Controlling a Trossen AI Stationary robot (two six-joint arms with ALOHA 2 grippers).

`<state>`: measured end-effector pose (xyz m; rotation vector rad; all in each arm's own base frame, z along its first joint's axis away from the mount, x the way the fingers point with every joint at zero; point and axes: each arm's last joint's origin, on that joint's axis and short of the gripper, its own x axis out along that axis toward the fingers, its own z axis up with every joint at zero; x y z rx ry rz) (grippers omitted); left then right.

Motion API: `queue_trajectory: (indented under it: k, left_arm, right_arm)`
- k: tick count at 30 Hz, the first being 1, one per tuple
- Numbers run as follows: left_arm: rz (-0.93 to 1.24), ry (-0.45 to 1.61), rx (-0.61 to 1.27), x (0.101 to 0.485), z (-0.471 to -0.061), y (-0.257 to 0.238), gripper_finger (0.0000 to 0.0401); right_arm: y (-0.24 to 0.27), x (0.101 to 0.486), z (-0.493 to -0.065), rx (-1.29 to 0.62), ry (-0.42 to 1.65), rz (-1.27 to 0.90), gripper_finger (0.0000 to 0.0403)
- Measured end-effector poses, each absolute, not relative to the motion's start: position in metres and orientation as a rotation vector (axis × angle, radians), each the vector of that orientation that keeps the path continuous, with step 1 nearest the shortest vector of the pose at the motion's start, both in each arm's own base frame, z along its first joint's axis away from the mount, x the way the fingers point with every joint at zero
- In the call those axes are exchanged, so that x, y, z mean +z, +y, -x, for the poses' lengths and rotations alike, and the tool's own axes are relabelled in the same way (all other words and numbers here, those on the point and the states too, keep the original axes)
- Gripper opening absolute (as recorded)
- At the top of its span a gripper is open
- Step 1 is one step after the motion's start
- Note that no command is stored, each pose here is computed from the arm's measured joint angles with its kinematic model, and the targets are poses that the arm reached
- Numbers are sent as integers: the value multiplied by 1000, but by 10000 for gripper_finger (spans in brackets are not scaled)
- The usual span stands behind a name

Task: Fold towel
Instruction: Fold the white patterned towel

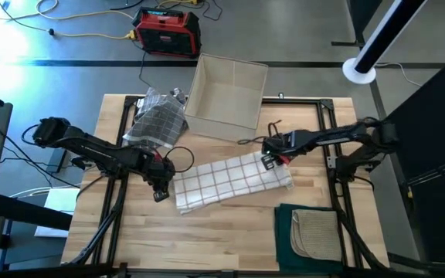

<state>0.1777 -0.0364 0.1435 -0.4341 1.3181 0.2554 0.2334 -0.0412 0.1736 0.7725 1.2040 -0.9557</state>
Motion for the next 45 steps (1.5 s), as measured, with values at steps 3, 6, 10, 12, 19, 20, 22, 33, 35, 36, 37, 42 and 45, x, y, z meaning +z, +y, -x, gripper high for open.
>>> queue_trajectory:
  k: [3,6,10,12,19,20,22,33,35,36,37,42,45]
  left_arm:
    - [428,1303,303,132,-189,-37,0]
    - [410,1286,311,125,-196,-38,0]
    - [384,1246,320,123,-201,-35,0]
    - [375,1239,309,123,-202,-33,0]
    - [336,1218,273,124,-205,-30,0]
    - [330,1219,270,123,-205,-30,0]
    - [321,1219,268,123,-205,-30,0]
    - [279,1219,259,123,-205,-30,0]
    - [276,1218,262,123,-205,-29,0]
    - [276,1218,262,123,-205,-29,0]
    - [276,1218,263,123,-205,-29,0]
    - [270,1217,262,123,-205,-29,0]
    - [254,1213,250,123,-206,-29,0]
  right_arm:
    - [-38,190,-226,-963,1121,-821,13]
    - [-28,202,-226,-936,1032,-880,13]
    - [-8,211,-242,-842,903,-954,13]
    - [3,213,-257,-773,827,-990,13]
    - [27,216,-322,-593,661,-1041,13]
    - [30,214,-332,-578,662,-1032,13]
    - [34,212,-352,-541,667,-1010,13]
    - [36,193,-452,-304,673,-975,13]
    - [37,193,-463,-260,653,-980,13]
    - [37,194,-468,-244,640,-983,13]
    - [38,195,-472,-234,631,-985,13]
    - [38,194,-479,-221,624,-968,13]
    - [38,194,-480,-218,628,-977,23]
